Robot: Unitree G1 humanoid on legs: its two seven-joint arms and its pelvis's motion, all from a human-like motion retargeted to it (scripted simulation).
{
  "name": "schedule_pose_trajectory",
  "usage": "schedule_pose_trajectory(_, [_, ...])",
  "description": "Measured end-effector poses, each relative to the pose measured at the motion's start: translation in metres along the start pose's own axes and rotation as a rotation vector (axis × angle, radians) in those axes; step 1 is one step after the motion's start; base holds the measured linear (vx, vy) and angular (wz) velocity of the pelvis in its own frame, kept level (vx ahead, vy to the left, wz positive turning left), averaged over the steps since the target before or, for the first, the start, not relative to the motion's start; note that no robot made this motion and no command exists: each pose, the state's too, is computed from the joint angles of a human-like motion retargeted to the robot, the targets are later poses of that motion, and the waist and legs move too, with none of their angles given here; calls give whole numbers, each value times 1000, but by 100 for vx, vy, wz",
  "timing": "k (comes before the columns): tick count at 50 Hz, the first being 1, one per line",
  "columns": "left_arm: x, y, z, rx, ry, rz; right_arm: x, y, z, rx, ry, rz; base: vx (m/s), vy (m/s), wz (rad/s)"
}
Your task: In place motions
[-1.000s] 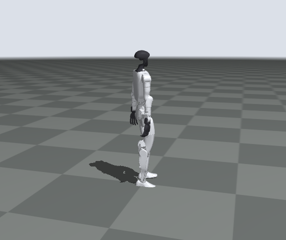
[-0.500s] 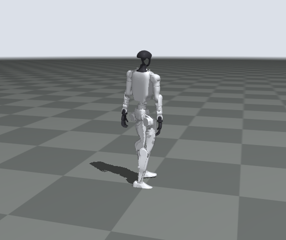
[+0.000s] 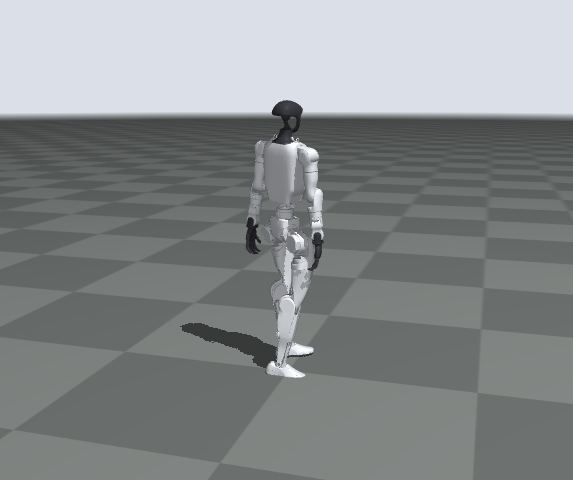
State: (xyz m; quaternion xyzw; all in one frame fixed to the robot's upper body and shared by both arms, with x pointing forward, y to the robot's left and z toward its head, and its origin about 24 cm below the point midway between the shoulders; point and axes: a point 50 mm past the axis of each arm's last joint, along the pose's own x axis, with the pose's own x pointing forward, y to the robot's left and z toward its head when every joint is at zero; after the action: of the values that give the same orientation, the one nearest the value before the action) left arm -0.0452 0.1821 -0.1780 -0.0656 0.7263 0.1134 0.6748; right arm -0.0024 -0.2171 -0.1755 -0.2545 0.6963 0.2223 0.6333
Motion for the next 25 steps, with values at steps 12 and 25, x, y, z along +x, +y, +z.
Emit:
schedule_pose_trajectory(12, [0, 2, 16, 27, -37, 2, -1, -1, -10, 28, 42, -6, 3, -12, -75])
schedule_pose_trajectory(25, [0, -1, 21, 44, -53, -8, -1, 2, -17, 29, 74, 4, 0, -15, -85])
